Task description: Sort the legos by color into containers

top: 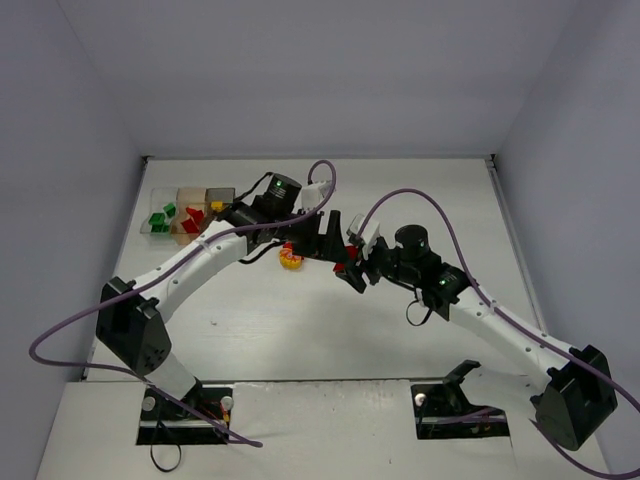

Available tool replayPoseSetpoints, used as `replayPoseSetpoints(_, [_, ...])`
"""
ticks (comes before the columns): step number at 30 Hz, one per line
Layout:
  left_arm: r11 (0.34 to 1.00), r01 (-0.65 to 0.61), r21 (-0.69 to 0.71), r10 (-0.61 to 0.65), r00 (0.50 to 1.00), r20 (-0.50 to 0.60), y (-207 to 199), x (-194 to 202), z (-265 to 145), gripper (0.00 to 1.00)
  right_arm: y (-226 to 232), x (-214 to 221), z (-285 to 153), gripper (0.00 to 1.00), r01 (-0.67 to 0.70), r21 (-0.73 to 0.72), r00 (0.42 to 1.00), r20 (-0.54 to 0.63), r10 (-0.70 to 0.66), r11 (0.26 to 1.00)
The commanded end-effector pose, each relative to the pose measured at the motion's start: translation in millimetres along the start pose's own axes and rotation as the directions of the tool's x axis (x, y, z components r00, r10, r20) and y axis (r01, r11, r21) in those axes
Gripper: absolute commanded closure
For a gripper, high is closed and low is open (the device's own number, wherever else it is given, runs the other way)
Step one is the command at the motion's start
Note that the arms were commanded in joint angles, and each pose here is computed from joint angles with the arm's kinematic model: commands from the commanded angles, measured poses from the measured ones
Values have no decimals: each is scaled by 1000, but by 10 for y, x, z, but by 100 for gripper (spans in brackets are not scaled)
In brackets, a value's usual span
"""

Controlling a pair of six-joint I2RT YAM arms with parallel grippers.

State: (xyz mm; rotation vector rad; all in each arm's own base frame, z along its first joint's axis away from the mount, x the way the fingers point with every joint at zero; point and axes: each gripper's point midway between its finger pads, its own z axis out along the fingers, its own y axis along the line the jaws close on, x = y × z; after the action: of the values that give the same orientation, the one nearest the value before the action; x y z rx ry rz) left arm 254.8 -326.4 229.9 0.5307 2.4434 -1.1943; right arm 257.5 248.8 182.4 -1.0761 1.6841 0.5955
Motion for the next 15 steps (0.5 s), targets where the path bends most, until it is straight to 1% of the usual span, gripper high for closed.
replayPoseSetpoints(1, [994, -54, 91, 50, 997, 52, -262, -171, 19, 26, -38, -445, -22, 84, 56, 1, 991, 124, -56, 998])
replayPoseSetpoints(6, [991, -60, 117, 55, 998, 41, -326, -172, 114, 26, -31, -448, -34, 84, 51, 2, 990, 129, -51, 999])
replayPoseSetpoints(10, [993, -50, 106, 47, 998, 33, -302, -161, 174, 29, -34, -453, -42, 84, 49, 6, 990, 132, -49, 999])
replayPoseSetpoints(13, [992, -50, 114, 47, 998, 30, -322, -156, 203, 36, -25, -429, -23, 84, 46, 0, 991, 126, -45, 999])
replayPoseSetpoints(14, [991, -55, 124, 51, 998, 31, -351, -160, 207, 43, -27, -432, -19, 84, 46, 1, 991, 128, -46, 999])
replayPoseSetpoints(15, [991, -53, 126, 49, 998, 29, -354, -158, 218, 47, -27, -432, -19, 84, 45, 1, 991, 128, -44, 999])
